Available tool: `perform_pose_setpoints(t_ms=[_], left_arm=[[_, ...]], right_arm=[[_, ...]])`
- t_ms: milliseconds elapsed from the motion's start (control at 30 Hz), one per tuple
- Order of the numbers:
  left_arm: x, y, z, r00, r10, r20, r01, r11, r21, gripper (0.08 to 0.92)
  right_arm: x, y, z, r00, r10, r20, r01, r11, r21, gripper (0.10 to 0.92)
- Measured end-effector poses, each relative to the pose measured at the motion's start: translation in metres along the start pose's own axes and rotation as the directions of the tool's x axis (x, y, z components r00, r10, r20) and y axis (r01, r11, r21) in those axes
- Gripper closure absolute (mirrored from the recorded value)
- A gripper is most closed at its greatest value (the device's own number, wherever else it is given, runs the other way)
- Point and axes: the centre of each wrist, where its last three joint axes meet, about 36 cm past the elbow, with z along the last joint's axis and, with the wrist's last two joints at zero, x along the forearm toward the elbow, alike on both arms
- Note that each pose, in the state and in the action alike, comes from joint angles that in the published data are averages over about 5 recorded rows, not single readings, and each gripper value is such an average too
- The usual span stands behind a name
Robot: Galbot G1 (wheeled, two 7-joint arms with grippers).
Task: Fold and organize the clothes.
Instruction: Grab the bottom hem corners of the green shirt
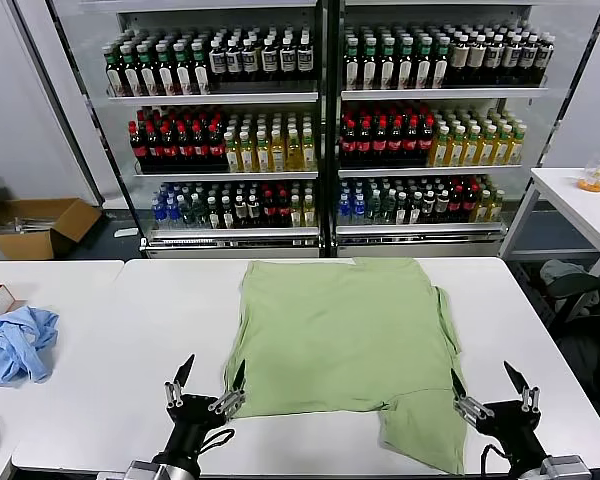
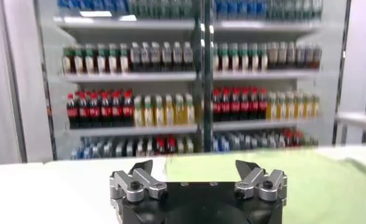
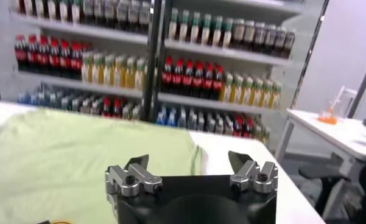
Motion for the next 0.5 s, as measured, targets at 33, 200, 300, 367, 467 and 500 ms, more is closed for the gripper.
perform_pose_setpoints(t_ms=[33,200,300,367,467,500], left_arm=[[-0.001,0.0,0.0,0.9999,0.0,-0.01,0.0,1.0,-0.003,0.177],[-0.005,-0.001,0.005,0.9955,0.007,-0.095,-0.01,1.0,-0.029,0.177],[-0.008,-0.002,0.009,0.9905,0.012,-0.137,-0.019,0.999,-0.047,0.177],[-0.011,-0.002,0.011,0.9872,0.012,-0.159,-0.021,0.998,-0.058,0.177],[-0.015,-0.002,0.015,0.9825,0.009,-0.186,-0.022,0.997,-0.068,0.177],[-0.017,-0.002,0.016,0.981,0.008,-0.194,-0.022,0.997,-0.071,0.177]], right_arm=[[0.0,0.0,0.001,1.0,0.0,-0.007,0.0,1.0,0.0,0.2],[0.0,0.004,0.01,0.998,-0.004,-0.063,0.004,1.0,0.004,0.2],[-0.001,0.008,0.015,0.995,-0.01,-0.095,0.01,1.0,0.002,0.2],[-0.002,0.01,0.019,0.993,-0.017,-0.115,0.017,1.0,-0.001,0.2],[-0.004,0.015,0.025,0.989,-0.031,-0.144,0.03,1.0,-0.009,0.2],[-0.004,0.016,0.027,0.987,-0.036,-0.153,0.035,0.999,-0.013,0.2]])
